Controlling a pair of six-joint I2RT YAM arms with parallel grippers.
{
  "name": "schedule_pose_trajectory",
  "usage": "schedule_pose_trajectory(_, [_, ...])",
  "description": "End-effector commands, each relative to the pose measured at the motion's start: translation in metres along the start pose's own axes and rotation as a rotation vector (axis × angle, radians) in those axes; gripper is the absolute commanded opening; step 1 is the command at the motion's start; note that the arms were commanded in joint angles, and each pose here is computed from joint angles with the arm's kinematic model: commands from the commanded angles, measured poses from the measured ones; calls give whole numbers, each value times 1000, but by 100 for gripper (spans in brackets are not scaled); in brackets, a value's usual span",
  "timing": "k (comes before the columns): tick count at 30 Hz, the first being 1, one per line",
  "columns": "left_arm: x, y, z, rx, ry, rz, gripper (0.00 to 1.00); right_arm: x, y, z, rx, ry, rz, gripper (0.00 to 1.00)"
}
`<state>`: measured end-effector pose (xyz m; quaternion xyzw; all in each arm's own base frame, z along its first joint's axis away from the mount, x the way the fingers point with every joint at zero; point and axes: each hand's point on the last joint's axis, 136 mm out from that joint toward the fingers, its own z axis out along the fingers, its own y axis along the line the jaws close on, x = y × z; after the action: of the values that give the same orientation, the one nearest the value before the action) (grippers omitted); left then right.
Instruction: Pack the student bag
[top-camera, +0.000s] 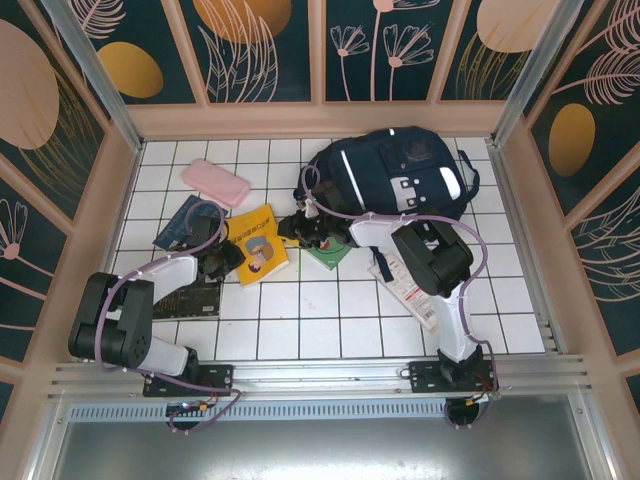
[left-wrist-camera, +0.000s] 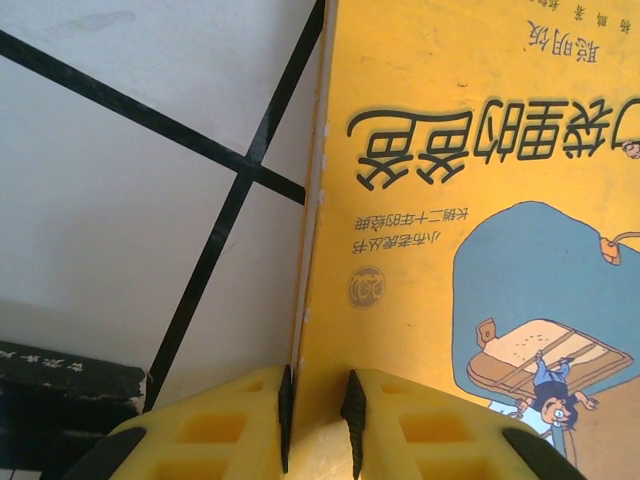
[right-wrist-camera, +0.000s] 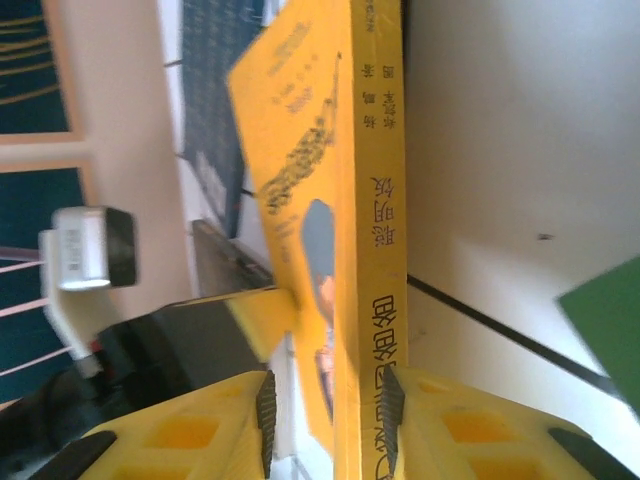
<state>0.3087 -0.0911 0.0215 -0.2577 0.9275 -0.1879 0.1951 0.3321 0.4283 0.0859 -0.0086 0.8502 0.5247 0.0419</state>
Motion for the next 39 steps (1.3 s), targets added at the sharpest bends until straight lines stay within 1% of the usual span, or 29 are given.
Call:
schedule_pose_trajectory(1, [31,-17,3,104,135,-5,25,40,89,1,-321,168,-103,35])
schedule_pose_trajectory(4, [31,-18,1,109,134,-4,25,37,91,5,-348,166,-91,34])
schedule_pose_trajectory(6, [31,-19,0,112,132,-4,25,36,89,8,-339,156,-94,35])
schedule_pose_trajectory(11, [31,-19,-2,114,129,-4,25,32,54,24,-123,144,-95,41])
schedule_pose_trajectory(14, [31,-19,-1,113,129,-4,25,29,43,22,-35,121,-111,46])
schedule_pose_trajectory(20, [30,-21,-1,116,130,-4,26,34,27,28,29,141,-85,46])
schedule_pose_trajectory(26, [30,-19,-1,108,128,-4,25,27,6,24,205,106,-141,47])
schedule_pose_trajectory(31, [29,-18,1,99,126,-5,26,20,-12,16,269,61,-124,50])
schedule_pose_trajectory(34, [27,-11,1,58,116,1,25,7,-24,6,363,3,-174,53])
schedule_pose_trajectory(39, [25,4,2,-31,102,9,25,-14,-31,0,440,-29,-279,56])
